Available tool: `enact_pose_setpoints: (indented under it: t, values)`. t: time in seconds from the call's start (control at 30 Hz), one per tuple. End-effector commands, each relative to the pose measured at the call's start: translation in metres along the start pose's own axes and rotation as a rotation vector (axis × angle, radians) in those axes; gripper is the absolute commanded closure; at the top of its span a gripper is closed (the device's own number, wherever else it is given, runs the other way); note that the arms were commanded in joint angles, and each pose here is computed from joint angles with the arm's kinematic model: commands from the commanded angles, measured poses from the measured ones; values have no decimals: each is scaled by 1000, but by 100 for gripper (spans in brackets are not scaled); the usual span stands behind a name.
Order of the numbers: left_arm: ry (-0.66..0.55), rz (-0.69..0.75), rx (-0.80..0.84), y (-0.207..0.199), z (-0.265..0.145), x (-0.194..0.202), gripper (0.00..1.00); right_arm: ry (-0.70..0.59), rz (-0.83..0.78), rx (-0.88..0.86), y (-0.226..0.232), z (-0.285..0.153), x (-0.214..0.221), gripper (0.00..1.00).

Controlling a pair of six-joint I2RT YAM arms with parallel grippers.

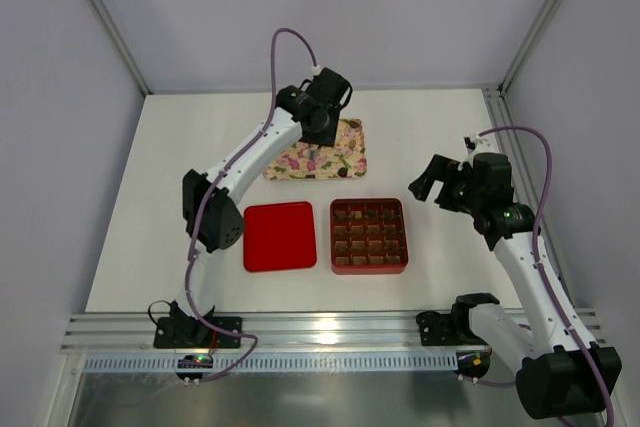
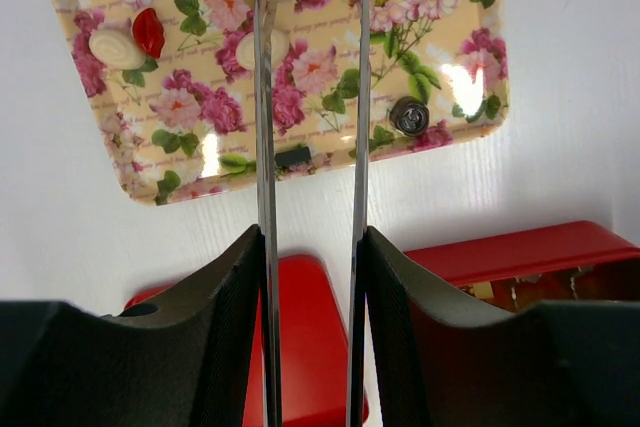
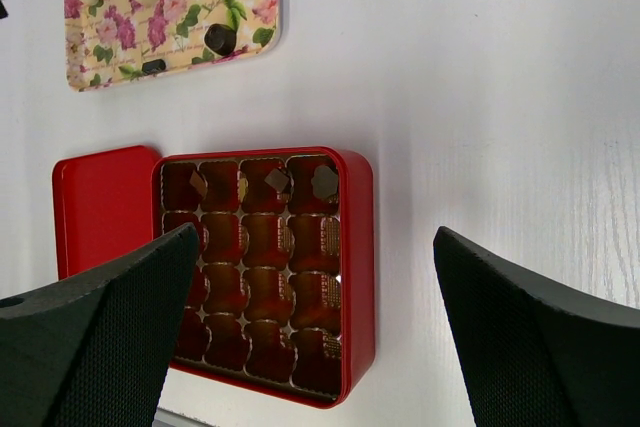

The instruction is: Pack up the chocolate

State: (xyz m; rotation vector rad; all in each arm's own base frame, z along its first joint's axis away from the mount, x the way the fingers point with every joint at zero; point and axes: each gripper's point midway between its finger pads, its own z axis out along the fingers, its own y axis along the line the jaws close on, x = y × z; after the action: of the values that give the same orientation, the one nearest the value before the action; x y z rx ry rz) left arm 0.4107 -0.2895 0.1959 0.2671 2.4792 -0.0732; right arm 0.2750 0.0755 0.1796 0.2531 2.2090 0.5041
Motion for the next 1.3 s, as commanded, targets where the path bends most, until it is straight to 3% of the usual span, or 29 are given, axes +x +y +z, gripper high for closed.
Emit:
enact_pose_setpoints:
  t: [0.0,0.5,1.27]
  values:
    - [-17,6,-12,5,1,-10,57,-41,-27,-31,9,-4,-14,0]
    - [15,8,-56,7,45,-1,57,-41,-31,-32,8,-6,-12,0]
    - [55,17,-45,9,62,8,61,-37,-33,-32,8,-6,-10,0]
